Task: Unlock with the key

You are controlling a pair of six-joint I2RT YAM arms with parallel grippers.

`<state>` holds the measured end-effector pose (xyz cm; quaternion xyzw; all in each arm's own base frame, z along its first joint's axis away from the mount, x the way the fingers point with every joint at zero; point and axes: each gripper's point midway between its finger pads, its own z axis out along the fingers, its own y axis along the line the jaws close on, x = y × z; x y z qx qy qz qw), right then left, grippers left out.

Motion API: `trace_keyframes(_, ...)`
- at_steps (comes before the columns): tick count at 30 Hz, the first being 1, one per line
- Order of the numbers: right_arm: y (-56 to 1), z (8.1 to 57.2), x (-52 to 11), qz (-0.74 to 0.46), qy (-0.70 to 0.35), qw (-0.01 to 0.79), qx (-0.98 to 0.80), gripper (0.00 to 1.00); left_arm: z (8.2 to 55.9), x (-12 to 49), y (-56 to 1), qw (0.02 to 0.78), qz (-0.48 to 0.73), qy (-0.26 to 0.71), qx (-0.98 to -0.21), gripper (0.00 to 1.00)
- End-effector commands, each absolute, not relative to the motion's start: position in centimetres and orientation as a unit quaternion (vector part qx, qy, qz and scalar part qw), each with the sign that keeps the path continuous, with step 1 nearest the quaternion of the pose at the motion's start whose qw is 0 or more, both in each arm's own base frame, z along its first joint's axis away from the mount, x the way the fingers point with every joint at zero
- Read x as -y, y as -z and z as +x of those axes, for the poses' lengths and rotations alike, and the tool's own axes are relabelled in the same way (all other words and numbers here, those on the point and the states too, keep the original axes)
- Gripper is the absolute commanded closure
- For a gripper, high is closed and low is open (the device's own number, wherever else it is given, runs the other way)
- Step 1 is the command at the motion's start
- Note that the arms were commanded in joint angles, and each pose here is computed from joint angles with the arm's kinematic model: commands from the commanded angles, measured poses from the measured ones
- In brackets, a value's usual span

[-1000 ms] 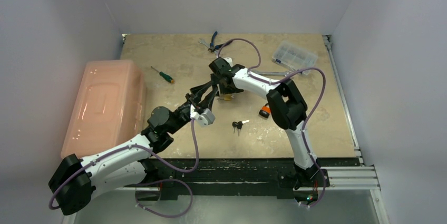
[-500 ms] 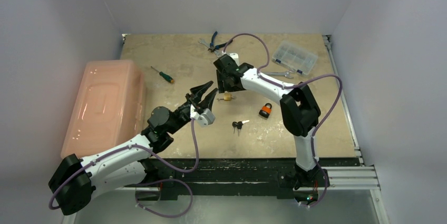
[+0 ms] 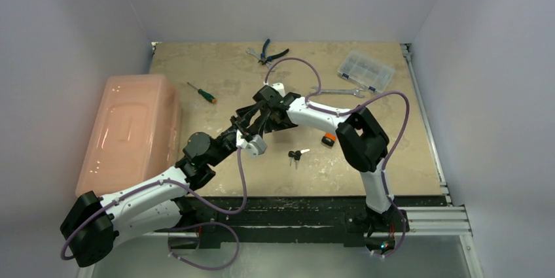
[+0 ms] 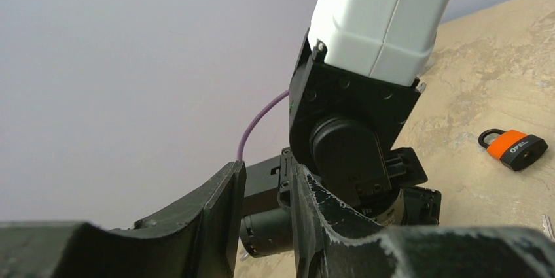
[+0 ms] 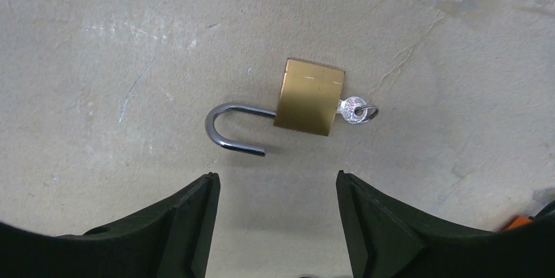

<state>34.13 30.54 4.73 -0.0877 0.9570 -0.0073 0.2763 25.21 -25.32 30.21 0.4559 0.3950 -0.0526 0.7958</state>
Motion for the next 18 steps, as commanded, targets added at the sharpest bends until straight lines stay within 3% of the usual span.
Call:
trace_keyframes(1, -3.8, 34.2, -30.2, -0.073, 0.014, 0.272, -0.959, 0.28, 24.9, 25.0, -31.9, 0.813, 0.439, 0.058, -0.378, 0.65)
trace_keyframes(14, -9.3, 33.9, -32.4, -0.082, -0.071, 0.307, -0.946, 0.29, 24.9, 24.9, -31.9, 0.813, 0.439, 0.056, -0.378, 0.65)
trace_keyframes(18, -10.9, 35.1, -31.7, -0.063, -0.05, 0.336, -0.938, 0.31, 24.8, 24.9, -32.0, 0.814, 0.438, 0.056, -0.377, 0.65)
